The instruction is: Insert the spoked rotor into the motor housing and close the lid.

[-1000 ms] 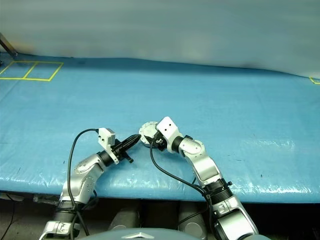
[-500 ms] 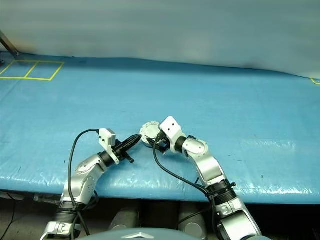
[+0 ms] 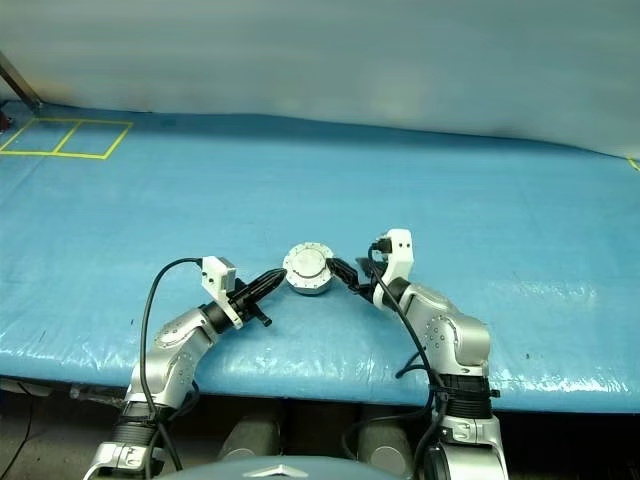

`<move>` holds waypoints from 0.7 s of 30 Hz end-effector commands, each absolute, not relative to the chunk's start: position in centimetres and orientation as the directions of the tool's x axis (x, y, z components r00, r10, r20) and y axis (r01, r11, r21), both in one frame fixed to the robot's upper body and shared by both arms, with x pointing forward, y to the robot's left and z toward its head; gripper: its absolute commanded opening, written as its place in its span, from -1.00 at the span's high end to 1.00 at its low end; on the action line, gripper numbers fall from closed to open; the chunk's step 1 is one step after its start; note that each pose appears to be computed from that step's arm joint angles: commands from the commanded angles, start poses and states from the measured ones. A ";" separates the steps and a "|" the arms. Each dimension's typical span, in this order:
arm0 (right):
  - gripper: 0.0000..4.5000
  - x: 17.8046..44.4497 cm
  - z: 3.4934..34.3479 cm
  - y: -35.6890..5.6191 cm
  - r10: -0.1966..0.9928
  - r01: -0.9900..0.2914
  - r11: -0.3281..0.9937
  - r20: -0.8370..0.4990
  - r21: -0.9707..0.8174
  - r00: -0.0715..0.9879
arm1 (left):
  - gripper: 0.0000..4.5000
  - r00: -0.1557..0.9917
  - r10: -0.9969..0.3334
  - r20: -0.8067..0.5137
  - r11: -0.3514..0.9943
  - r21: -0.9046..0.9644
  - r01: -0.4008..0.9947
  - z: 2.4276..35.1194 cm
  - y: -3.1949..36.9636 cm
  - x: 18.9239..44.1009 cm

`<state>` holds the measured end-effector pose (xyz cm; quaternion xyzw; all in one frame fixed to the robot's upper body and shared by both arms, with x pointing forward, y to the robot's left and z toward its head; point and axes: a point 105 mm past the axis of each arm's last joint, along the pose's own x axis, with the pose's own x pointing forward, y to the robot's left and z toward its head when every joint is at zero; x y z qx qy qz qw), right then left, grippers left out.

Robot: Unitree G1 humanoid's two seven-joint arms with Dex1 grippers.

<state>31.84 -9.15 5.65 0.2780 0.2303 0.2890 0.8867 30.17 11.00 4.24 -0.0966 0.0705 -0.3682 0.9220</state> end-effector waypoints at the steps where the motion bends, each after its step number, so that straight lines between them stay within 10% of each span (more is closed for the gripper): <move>1: -0.97 31.6 6.1 -8.4 0.682 -0.335 0.553 -0.183 0.763 0.708 | 1.00 0.694 -0.713 -0.106 0.695 -0.243 0.677 3.0 10.0 29.7; 12: -0.97 31.6 6.0 -6.6 0.717 -0.243 0.402 -0.138 0.883 0.683 | 1.00 0.695 -0.712 -0.106 0.697 -0.234 0.678 2.9 10.0 29.7; 21: 0.00 32.0 6.3 -6.9 0.707 -0.207 0.324 -0.091 0.923 0.702 | 1.00 0.695 -0.710 -0.113 0.699 -0.228 0.678 2.8 10.1 29.5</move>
